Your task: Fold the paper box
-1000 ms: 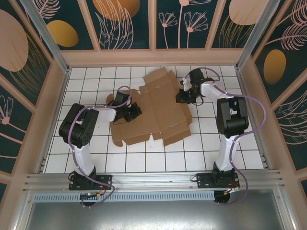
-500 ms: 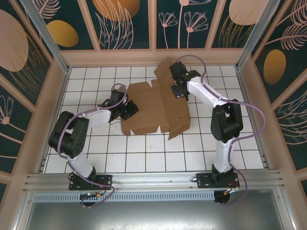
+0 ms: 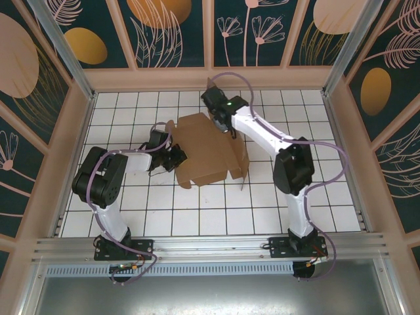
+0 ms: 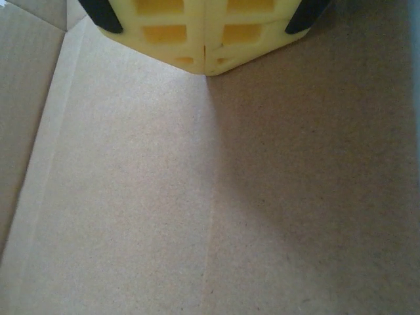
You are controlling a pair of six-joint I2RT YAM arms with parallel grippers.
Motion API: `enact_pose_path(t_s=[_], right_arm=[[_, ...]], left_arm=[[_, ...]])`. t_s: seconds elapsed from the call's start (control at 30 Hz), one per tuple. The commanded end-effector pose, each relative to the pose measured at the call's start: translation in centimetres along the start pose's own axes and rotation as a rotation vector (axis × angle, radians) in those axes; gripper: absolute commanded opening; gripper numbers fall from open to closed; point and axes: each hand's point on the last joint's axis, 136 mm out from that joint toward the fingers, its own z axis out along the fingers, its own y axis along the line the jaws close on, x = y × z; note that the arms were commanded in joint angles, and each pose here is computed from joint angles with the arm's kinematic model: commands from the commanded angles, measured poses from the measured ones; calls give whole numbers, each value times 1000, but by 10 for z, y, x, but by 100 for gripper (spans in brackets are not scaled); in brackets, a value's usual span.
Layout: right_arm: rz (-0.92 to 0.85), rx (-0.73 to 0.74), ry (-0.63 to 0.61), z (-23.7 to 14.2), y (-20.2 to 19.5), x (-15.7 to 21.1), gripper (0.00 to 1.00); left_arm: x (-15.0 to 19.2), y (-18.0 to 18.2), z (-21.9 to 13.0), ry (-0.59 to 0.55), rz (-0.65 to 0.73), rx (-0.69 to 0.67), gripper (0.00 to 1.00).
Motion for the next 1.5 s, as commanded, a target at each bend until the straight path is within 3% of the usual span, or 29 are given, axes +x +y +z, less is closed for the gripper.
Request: enact_pose_path(t_s=[0.0, 0.23, 0.37, 0.53, 0.8, 1.03, 1.33, 1.47], right_arm=[[-88, 28, 56, 3, 37, 11, 18], [-186, -30, 84, 9, 120, 22, 18], [-201, -17, 85, 14, 132, 24, 19], [-109, -15, 15, -7, 98, -2, 19], [21, -261, -69, -37, 64, -21, 20], [117, -447, -108, -40, 32, -14, 21], [181, -341, -186, -37, -46, -14, 28], [203, -346, -206, -33, -53, -18, 30]], left_arm=[[21, 17, 9, 71, -48, -34, 0], [19, 12, 6, 64, -47, -21, 0], [20, 13, 5, 64, -47, -25, 0], [16, 10, 0, 45, -42, -29, 0], [1, -15, -14, -7, 13, -4, 1], [0, -30, -14, 0, 33, 48, 13], [5, -3, -3, 16, 14, -35, 13], [6, 3, 1, 24, 12, -54, 13]])
